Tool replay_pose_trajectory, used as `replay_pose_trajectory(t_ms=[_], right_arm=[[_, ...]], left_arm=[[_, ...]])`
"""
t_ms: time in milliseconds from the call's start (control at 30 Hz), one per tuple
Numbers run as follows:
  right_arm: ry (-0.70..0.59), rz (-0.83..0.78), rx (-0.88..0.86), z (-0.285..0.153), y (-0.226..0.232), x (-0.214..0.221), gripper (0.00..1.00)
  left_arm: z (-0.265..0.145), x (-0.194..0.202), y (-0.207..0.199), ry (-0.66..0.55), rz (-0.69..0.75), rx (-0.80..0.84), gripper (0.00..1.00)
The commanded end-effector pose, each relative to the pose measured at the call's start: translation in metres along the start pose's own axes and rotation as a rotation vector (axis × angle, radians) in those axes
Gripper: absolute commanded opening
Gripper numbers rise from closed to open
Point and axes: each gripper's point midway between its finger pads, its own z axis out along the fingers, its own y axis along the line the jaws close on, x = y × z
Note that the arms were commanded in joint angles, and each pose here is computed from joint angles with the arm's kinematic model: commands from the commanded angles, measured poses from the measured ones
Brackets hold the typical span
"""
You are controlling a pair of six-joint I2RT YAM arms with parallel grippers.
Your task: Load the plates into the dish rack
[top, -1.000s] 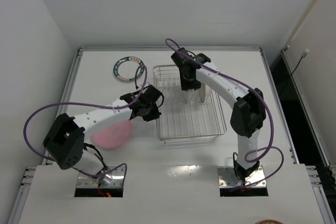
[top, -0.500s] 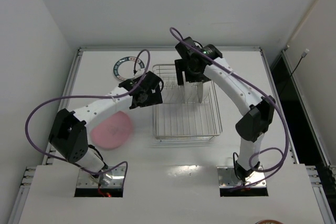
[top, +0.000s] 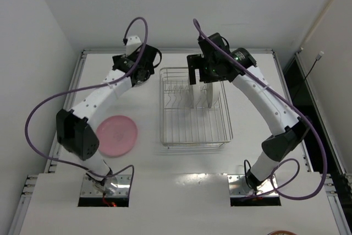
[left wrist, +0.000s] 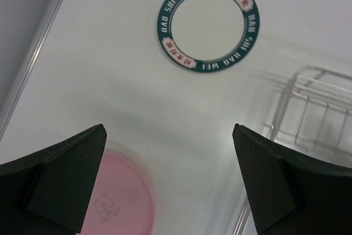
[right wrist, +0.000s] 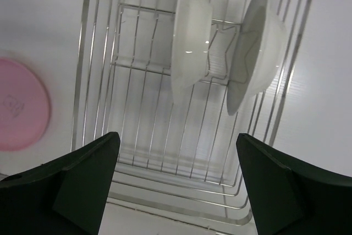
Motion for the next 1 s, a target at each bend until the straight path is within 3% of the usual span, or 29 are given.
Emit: replay_pose_trajectory(t_ms=[0, 200, 433, 533, 733, 933, 967], right_arm=[[0.026, -0.039, -0.117, 0.004, 0.016, 0.013, 0.85], [0.039, -0.098, -0.225, 0.008, 0.023, 0.035, 0.85], [0.079, -0.105, -0.255, 0.014, 0.024, 0.048, 0.85], [0.095, -0.106, -0.273, 0.017, 0.028, 0.051, 0.85], [0.103, -0.111, -0.287, 0.016, 0.028, 0.047, 0.85], [0.124, -0.111, -0.315, 0.018, 0.032, 0.054, 0.85], [0.124, -0.111, -0.315, 0.018, 0.032, 0.054, 0.85]], left_arm=[[0.063, 0.013, 0.007, 0.091, 0.035, -0.090, 1.00], [0.142, 0.028, -0.049, 0.221, 0.005, 0.067, 1.00], [0.182, 0.042, -0.089, 0.276, -0.026, 0.171, 1.00], [0.192, 0.050, -0.093, 0.283, -0.011, 0.169, 1.00], [0.223, 0.106, -0.102, 0.380, 0.026, 0.153, 1.00], [0.240, 0.126, -0.078, 0.421, 0.033, 0.072, 1.00], [0.239, 0.127, -0.079, 0.428, 0.030, 0.084, 0.96]])
